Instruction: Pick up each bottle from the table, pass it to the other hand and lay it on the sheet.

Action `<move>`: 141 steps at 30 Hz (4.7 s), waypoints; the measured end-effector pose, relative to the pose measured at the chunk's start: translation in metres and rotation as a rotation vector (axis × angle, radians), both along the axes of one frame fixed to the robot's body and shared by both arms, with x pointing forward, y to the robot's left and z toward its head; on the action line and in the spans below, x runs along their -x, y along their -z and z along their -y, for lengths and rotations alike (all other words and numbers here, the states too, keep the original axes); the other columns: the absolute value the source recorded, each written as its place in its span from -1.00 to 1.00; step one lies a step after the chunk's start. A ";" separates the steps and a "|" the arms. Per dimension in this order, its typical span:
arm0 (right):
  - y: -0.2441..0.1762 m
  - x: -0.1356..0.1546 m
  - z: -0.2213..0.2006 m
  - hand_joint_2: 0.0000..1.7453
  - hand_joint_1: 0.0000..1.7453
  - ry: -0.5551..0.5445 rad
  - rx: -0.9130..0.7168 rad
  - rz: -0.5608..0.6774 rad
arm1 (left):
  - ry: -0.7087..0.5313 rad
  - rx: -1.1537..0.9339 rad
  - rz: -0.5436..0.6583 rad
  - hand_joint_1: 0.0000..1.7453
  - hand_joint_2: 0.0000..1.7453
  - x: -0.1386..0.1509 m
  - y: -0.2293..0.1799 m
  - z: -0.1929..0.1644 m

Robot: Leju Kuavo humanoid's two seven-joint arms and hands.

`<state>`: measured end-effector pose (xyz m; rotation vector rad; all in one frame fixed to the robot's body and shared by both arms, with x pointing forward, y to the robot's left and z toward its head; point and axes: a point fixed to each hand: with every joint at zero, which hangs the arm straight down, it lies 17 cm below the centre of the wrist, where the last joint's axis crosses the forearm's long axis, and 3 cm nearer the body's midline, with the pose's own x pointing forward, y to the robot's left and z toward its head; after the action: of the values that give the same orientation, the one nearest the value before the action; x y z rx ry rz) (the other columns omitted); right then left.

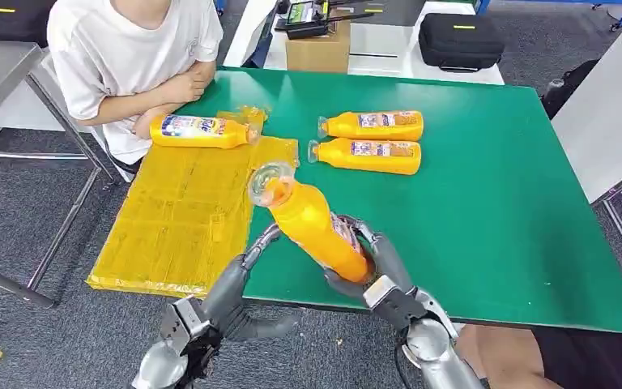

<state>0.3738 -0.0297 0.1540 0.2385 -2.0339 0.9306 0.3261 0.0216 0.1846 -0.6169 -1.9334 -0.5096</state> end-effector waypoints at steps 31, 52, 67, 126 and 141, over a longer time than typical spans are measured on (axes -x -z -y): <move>0.011 0.053 -0.076 1.00 1.00 -0.139 0.017 0.076 | 0.023 0.090 -0.114 -1.00 1.00 -0.023 -0.015 0.024; 0.051 0.032 -0.063 1.00 0.78 0.017 0.138 0.012 | 0.044 0.141 -0.358 1.00 1.00 -0.018 0.017 0.021; 0.053 0.031 -0.069 1.00 -1.00 0.057 0.095 -0.016 | 0.084 0.250 -0.526 1.00 1.00 -0.020 0.031 0.016; -0.027 0.026 -0.065 -1.00 -1.00 0.214 -0.151 0.127 | -0.734 -1.196 0.153 1.00 1.00 -0.234 0.073 -0.177; -0.028 0.030 -0.052 -1.00 -1.00 0.166 -0.252 0.036 | -0.538 -1.595 0.065 0.88 1.00 -0.224 0.160 -0.245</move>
<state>0.3437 0.0219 0.1822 0.1865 -2.1674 0.5799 0.5497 0.2670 0.0246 0.9047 -1.0899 -1.4102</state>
